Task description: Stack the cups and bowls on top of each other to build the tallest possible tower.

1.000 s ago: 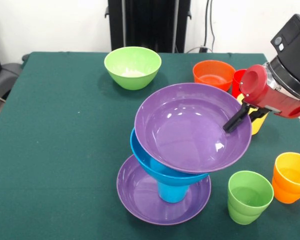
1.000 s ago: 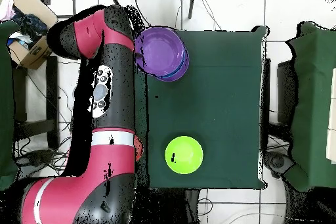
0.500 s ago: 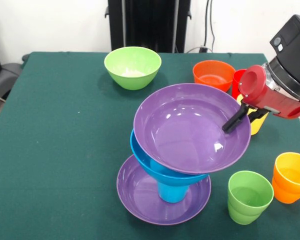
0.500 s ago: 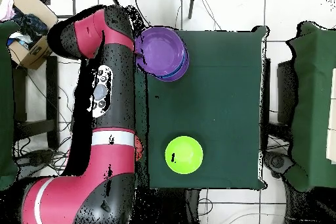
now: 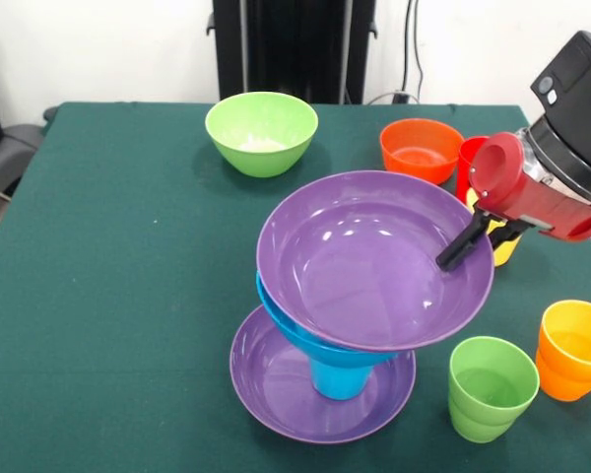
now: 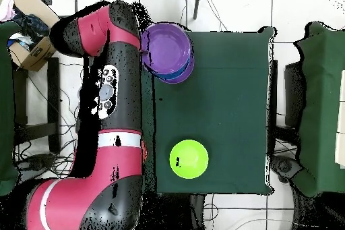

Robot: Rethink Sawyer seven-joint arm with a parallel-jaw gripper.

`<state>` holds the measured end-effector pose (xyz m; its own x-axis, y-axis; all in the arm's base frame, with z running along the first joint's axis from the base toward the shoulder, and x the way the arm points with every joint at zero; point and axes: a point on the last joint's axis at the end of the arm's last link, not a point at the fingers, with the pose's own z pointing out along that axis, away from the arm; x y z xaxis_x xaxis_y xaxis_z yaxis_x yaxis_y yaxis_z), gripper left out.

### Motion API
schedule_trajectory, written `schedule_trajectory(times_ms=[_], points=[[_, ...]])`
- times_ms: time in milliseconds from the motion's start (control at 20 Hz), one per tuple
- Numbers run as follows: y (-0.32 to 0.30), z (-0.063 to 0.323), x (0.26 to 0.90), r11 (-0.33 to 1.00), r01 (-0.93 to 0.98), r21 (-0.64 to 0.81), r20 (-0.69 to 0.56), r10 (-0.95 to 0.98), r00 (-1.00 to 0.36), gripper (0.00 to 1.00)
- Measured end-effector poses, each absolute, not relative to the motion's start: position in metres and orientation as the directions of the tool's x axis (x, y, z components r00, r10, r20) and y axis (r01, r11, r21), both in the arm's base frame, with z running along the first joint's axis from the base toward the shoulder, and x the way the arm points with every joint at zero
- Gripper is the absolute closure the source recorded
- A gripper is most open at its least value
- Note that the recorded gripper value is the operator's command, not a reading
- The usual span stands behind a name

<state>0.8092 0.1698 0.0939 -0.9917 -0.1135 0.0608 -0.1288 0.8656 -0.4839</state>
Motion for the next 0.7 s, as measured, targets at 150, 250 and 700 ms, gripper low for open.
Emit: schedule_trajectory(times_ms=[150, 250, 700], points=[[0.166, 0.098, 0.814, 0.867, -0.121, -0.484, 0.048, -0.111, -0.993, 1.00], [0.162, 0.100, 0.818, 0.867, -0.113, -0.484, 0.039, -0.108, -0.993, 1.00], [0.151, 0.104, 0.828, 0.869, -0.096, -0.485, 0.018, -0.100, -0.995, 1.00]])
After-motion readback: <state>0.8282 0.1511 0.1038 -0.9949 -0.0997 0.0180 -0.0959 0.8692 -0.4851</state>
